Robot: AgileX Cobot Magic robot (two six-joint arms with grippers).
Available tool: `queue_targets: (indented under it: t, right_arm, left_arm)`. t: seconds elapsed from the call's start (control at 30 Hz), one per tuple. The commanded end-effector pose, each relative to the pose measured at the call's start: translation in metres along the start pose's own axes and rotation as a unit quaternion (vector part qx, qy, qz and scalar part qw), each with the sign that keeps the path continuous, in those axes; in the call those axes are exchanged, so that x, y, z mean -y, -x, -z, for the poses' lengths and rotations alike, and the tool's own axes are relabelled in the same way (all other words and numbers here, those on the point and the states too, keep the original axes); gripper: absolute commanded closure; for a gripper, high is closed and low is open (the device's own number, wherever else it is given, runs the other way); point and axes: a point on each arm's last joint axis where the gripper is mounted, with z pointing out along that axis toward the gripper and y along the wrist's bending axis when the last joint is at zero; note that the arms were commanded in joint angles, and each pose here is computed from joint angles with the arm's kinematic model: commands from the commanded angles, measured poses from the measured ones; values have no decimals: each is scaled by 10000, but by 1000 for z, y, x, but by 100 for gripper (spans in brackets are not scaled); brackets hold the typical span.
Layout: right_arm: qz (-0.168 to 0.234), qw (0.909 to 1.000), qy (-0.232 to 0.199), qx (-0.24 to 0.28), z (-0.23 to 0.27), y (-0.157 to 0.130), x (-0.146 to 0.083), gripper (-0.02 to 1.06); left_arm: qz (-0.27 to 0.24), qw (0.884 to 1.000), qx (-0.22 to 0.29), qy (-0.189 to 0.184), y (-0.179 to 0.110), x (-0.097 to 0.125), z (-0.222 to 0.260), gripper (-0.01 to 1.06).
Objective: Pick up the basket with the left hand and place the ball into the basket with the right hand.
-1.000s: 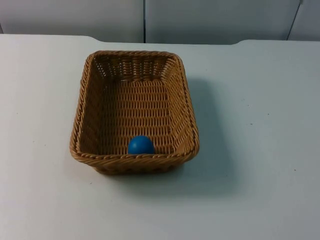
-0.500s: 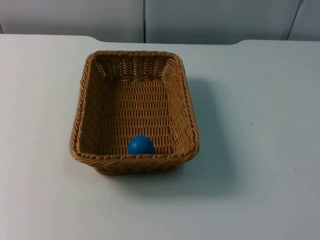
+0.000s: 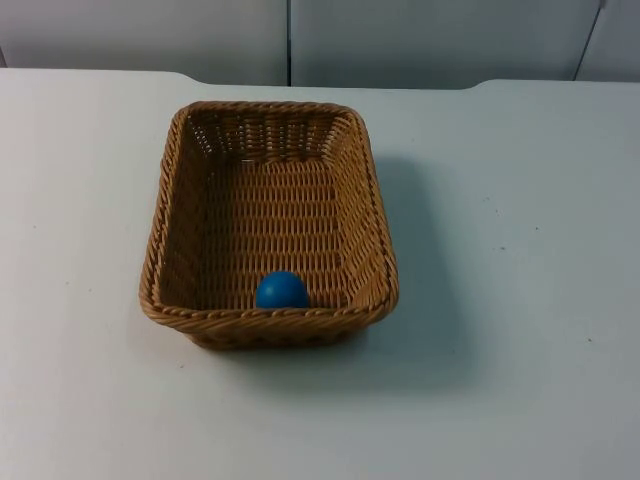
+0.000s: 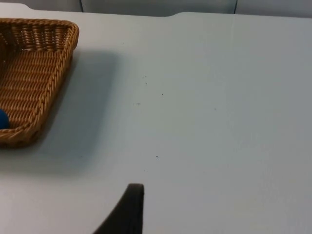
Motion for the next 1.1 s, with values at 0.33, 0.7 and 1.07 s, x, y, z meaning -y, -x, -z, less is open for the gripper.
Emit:
queue_targets:
  t: [0.33, 0.7, 1.07]
  right_arm:
    - [-21, 10000, 33, 25, -2, -1, 0, 0]
    - [-114, 9998, -143, 20, -1, -1, -1, 0]
    - [-414, 9966, -710, 2, -1, -1, -2, 0]
  left_arm:
    - [-10, 10000, 20, -19, -1, 0, 0, 0]
    - [285, 9979, 16, 585, -1, 1, 0, 0]
    - [876, 9812, 7, 1720, 0, 2, 0, 0]
